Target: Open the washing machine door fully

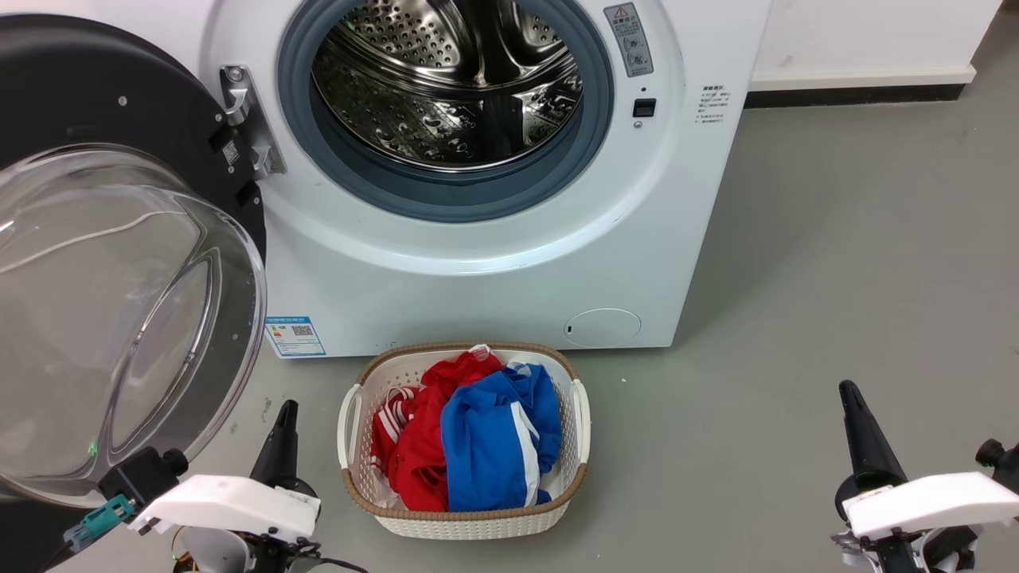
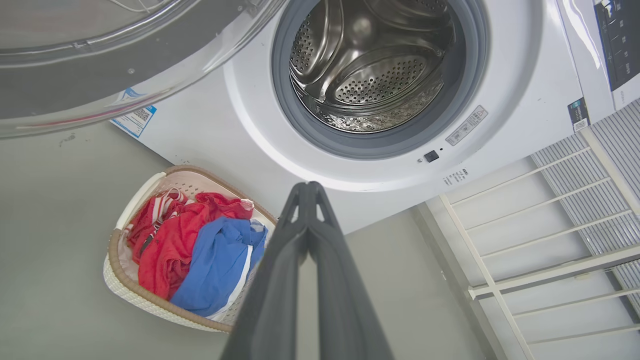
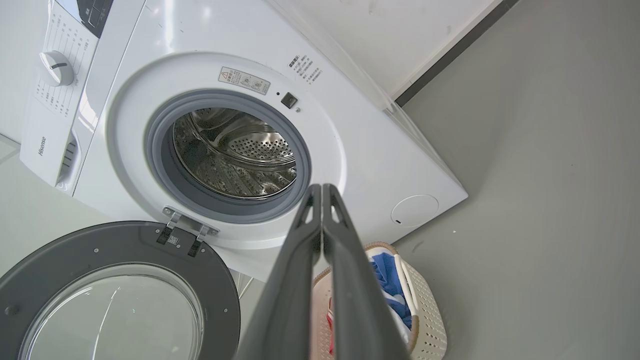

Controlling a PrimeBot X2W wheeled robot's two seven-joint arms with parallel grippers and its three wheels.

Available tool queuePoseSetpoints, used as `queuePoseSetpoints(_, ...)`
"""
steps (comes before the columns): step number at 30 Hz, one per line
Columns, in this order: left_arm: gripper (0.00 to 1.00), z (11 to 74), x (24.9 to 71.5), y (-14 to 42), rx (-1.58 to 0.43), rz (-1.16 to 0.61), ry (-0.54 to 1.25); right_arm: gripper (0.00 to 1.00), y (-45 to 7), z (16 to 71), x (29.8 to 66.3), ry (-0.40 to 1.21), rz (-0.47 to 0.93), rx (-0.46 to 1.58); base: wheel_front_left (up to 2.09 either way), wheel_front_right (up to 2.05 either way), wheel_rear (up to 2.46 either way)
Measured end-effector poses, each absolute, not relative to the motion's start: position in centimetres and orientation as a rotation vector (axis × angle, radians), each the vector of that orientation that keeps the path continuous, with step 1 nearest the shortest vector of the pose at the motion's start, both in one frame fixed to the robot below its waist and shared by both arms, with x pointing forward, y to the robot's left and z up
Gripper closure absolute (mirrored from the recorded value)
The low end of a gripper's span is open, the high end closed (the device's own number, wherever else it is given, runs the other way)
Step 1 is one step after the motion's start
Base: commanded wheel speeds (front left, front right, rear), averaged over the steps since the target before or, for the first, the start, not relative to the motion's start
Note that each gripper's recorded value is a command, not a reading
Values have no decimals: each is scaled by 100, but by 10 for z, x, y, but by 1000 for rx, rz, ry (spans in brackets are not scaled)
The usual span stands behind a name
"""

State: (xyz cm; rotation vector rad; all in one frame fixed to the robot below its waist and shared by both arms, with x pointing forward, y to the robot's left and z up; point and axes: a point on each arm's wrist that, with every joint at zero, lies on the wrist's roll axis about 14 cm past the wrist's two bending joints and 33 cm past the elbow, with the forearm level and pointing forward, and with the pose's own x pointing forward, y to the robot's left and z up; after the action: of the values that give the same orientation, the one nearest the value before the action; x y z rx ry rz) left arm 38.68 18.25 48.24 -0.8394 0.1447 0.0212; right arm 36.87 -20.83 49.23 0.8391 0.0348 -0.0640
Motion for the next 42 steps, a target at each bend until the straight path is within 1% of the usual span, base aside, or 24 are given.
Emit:
queuePoseSetpoints(18, 100, 486, 388, 186, -1065, 29, 130, 100, -207, 494, 374, 30, -61, 1060, 0, 0, 0)
queuePoseSetpoints(42, 100, 492, 388, 191, -1297, 29, 94, 100, -204, 497, 379, 25, -45, 1293, 0, 0, 0)
